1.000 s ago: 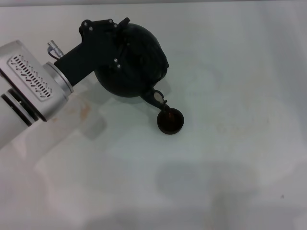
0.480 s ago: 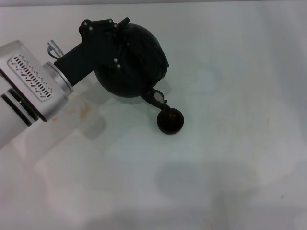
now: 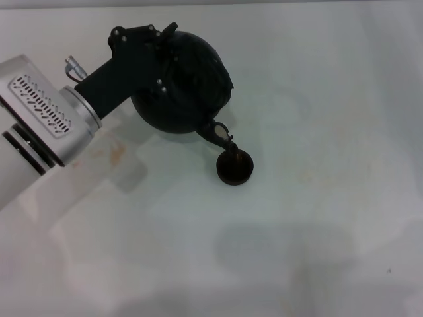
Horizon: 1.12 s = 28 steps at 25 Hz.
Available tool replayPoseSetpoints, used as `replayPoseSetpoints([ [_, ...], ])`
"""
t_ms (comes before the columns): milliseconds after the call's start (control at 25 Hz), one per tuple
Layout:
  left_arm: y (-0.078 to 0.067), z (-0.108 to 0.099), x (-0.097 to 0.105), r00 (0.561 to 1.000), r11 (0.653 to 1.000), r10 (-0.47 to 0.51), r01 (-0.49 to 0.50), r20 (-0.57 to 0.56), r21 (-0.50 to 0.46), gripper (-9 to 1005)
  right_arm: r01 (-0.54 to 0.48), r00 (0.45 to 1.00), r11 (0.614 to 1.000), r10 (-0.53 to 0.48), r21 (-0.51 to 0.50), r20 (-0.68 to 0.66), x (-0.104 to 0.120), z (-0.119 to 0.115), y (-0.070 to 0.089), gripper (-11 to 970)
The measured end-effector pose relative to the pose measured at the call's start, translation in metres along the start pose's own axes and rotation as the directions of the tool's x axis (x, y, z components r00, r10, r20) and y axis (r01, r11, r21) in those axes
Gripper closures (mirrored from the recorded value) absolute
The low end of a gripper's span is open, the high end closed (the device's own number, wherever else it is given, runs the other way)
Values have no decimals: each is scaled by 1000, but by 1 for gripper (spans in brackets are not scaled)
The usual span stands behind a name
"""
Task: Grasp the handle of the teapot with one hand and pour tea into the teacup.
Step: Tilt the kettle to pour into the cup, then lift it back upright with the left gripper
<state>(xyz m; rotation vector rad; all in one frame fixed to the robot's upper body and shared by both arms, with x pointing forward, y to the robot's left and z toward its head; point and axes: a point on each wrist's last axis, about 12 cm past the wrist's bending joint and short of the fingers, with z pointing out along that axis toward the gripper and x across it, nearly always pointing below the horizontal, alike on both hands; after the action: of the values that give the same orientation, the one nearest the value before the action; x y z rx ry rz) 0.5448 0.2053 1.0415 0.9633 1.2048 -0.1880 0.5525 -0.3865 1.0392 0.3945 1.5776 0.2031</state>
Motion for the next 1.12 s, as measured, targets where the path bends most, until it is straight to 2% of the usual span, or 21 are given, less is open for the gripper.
replayPoseSetpoints([
  [360,-7,-1,-1,997,995,-80,80,-3,-56,854,0,1000,1000,0,10,-11,1,0,-1,91],
  [1120,-15,-5,-1,990,987,-144,143,-7,-77,831,0,1000,1000,0,18,-16,3,-3,-4,92],
])
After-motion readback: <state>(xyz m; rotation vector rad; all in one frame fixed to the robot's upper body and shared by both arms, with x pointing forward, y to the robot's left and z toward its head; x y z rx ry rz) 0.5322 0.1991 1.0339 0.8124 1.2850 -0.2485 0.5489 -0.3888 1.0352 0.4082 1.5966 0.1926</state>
